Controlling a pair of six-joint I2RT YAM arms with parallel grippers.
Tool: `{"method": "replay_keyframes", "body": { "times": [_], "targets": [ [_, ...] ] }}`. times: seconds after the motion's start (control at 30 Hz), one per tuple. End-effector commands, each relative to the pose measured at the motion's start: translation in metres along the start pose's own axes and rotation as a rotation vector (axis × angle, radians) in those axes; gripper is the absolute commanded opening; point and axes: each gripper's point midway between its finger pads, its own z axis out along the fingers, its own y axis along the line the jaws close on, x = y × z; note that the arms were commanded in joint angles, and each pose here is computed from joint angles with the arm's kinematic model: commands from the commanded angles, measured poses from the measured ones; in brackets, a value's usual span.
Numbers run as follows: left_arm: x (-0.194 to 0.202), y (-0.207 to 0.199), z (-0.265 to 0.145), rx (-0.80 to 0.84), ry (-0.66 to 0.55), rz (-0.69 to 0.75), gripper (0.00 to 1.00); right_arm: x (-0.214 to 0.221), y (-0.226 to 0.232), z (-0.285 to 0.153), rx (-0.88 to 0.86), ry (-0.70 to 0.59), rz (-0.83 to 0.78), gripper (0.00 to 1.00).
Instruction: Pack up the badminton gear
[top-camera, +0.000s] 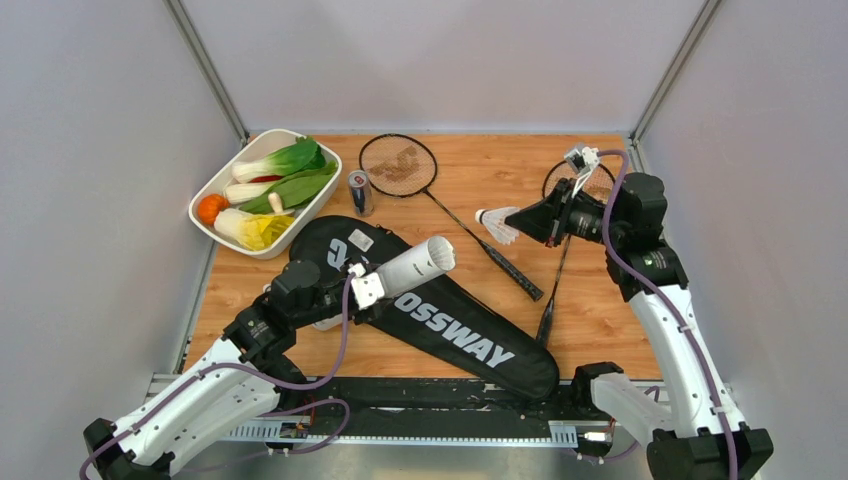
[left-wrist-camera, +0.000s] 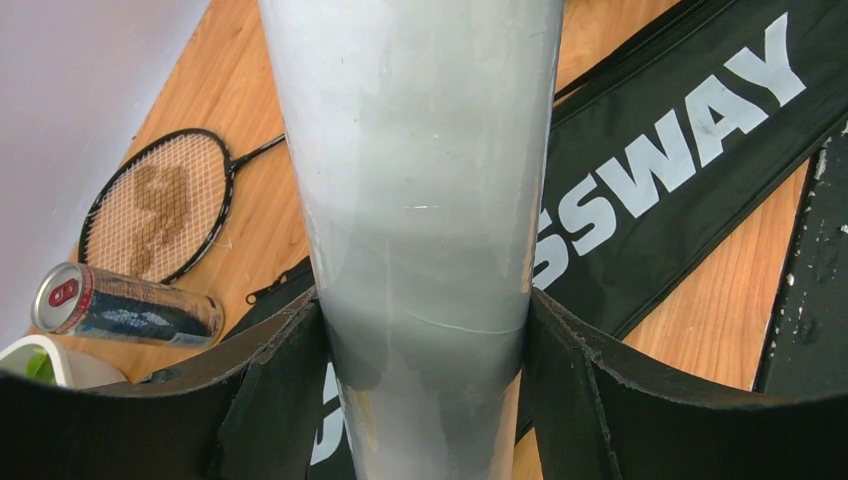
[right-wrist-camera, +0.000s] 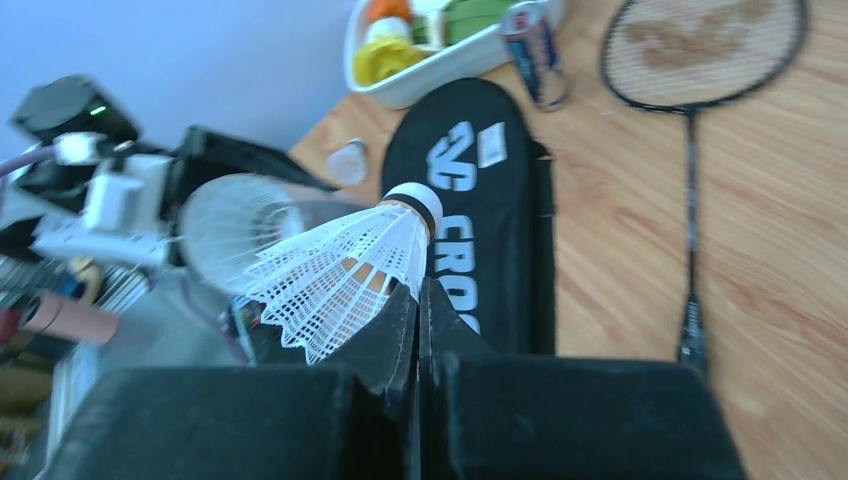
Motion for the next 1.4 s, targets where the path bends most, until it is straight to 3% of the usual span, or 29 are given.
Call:
{"method": "replay_keyframes", "body": {
  "times": [0.0, 0.4, 0.7, 1.07, 1.37],
  "targets": [
    [-0.020, 0.011, 0.000, -0.037, -0.065, 0.029, 0.01, -0.011, 0.076, -0.018, -0.317, 0.002, -0.084, 0.00],
    [-0.020, 0.010, 0.001, -0.026, -0.064, 0.029, 0.01, 0.020, 0.126, 0.006, -0.487, 0.106, -0.048, 0.00],
    [-0.020, 0.007, 0.001, -0.012, -0.072, 0.037, 0.01, 0.022, 0.116, 0.037, -0.403, 0.139, -0.016, 0.00],
    [-0.021, 0.007, 0.001, -0.013, -0.075, 0.037, 0.01, -0.007, 0.132, 0.017, -0.372, 0.064, -0.091, 0.00],
    [-0.022, 0.007, 0.001, -0.013, -0.077, 0.039, 0.01, 0.008, 0.122, 0.015, -0.331, 0.124, -0.103, 0.00]
  ]
}}
